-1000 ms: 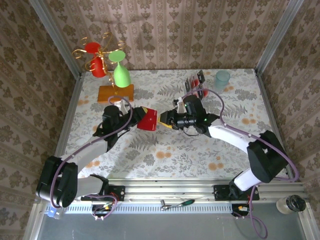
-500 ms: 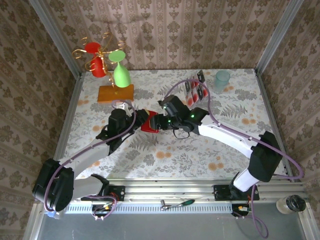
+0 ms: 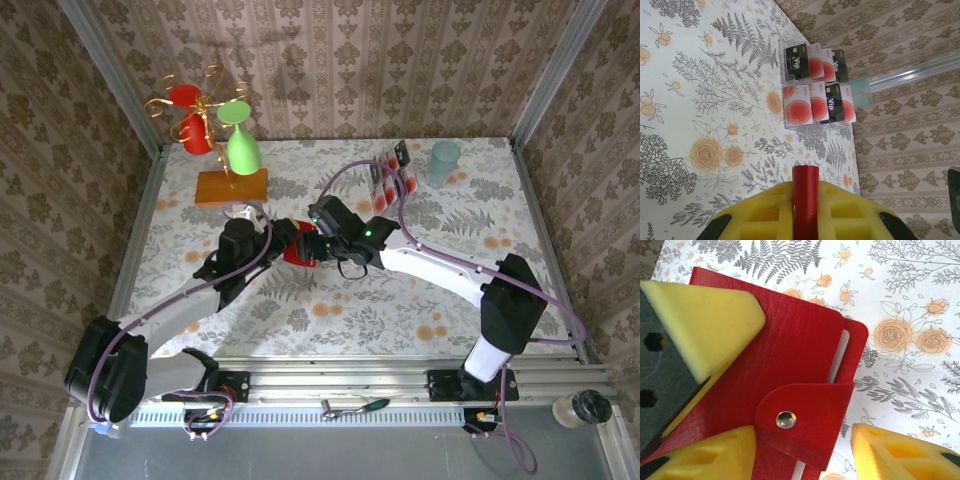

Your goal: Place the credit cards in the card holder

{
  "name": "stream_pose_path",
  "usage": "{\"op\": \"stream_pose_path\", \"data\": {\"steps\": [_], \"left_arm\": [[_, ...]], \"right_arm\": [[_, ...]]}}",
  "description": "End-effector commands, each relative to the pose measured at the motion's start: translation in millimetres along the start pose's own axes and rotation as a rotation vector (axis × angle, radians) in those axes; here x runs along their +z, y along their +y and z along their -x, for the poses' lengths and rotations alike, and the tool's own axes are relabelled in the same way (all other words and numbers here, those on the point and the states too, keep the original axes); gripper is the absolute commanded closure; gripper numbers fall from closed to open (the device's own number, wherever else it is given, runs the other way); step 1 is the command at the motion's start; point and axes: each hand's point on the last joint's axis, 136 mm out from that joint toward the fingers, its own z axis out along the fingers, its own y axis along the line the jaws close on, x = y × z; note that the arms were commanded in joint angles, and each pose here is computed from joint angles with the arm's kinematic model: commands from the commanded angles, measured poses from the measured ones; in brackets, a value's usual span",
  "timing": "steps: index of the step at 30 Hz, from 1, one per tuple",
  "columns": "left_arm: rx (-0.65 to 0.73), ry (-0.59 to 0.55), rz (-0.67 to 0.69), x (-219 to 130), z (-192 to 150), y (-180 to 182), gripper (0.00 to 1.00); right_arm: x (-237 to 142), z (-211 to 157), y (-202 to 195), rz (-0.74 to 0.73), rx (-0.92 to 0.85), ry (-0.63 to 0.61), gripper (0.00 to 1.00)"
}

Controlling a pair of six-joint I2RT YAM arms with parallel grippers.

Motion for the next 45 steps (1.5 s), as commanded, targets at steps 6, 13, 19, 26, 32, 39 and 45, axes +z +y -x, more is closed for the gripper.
{"op": "stream_pose_path", "data": {"steps": [6, 13, 19, 26, 32, 39, 45], "left_arm": [[-0.007, -0.004, -0.076, 1, -1, -24, 1.0], [-0.007, -0.002, -0.081, 2, -3, -28, 1.0], [0.0, 0.002, -0.081, 3, -2, -30, 1.0], [0.043, 0.007, -0.094, 8, 9, -24, 1.0], [0.011, 0.052, -0.285, 16, 22, -44, 1.0], [-0.055, 0.032, -0.394, 19, 29, -62, 1.0], [-0.092, 0.007, -0.442, 12, 35, -72, 1.0]], "right_arm": [[12, 11, -26, -0.136, 0.01, -0.101, 0.63], [25, -2, -52, -0.211, 0.034, -0.069, 0.88], [28, -22, -112, -0.281, 0.15, -0.049, 0.95], [-4, -27, -104, -0.075, 0.212, -0.028, 0.65], [-42, -7, -60, 0.225, 0.302, -0.098, 0.37], [-42, 30, -26, 0.388, 0.358, -0.141, 0.24], [-25, 49, -36, 0.407, 0.419, -0.171, 0.35]]}}
